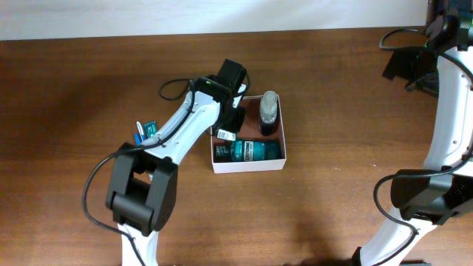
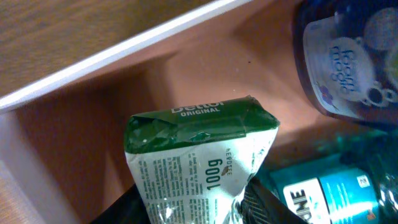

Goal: Pack container
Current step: 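Carry the soap packet right into the box and open the gripper, then move the left gripper back over the Colgate toothpaste tube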

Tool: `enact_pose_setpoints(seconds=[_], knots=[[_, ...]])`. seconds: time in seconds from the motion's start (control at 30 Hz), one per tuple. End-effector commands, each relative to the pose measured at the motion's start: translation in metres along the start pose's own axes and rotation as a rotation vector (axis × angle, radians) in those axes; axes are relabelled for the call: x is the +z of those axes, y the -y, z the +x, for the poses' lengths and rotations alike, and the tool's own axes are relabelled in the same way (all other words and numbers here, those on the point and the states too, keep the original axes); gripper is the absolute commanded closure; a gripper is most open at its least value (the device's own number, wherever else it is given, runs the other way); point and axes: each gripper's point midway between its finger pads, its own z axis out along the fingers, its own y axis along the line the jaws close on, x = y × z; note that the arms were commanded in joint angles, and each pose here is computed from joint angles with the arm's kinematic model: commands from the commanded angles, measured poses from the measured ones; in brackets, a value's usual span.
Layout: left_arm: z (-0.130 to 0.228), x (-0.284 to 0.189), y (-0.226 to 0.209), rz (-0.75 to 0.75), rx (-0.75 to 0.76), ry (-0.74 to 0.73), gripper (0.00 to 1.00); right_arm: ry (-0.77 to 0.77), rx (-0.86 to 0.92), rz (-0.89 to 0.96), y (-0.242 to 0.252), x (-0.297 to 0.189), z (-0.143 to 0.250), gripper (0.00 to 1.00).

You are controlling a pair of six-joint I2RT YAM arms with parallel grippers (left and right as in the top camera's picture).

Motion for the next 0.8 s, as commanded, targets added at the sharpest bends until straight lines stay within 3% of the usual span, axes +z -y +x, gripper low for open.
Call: enact_pose_setpoints(seconds=[0.0, 0.17, 0.2, 0.27, 0.4, 0.77], knots=[[0.009, 0.018, 0.005, 0.028, -0.005, -0.048, 0.7, 0.048, 0.014, 0.001, 0.006, -0.016, -0.004, 0.02], [0.008, 0.018, 0.005, 0.028, -0.006, -0.046, 0.69, 0.048, 0.014, 0.001, 0.006, -0.016, -0.004, 0.02], [0.008, 0.018, 0.005, 0.028, -0.006, -0.046, 0.68, 0.048, 0.014, 0.001, 0.006, -0.016, -0.004, 0.02], [0.008, 0.018, 0.005, 0.028, -0.006, -0.046, 0.56, 0.048, 0.014, 0.001, 0.006, -0.016, -0.004, 0.02], [0.0, 0.013, 0.005, 0.03, -0.006, -0.025, 0.55, 0.048, 0.014, 0.001, 0.006, -0.016, -0.004, 0.02], [-0.084, -0.066, -0.007, -0.003, -0.03, 0.241, 0.55, 0.048, 0.014, 0.001, 0.006, -0.016, -0.004, 0.02]])
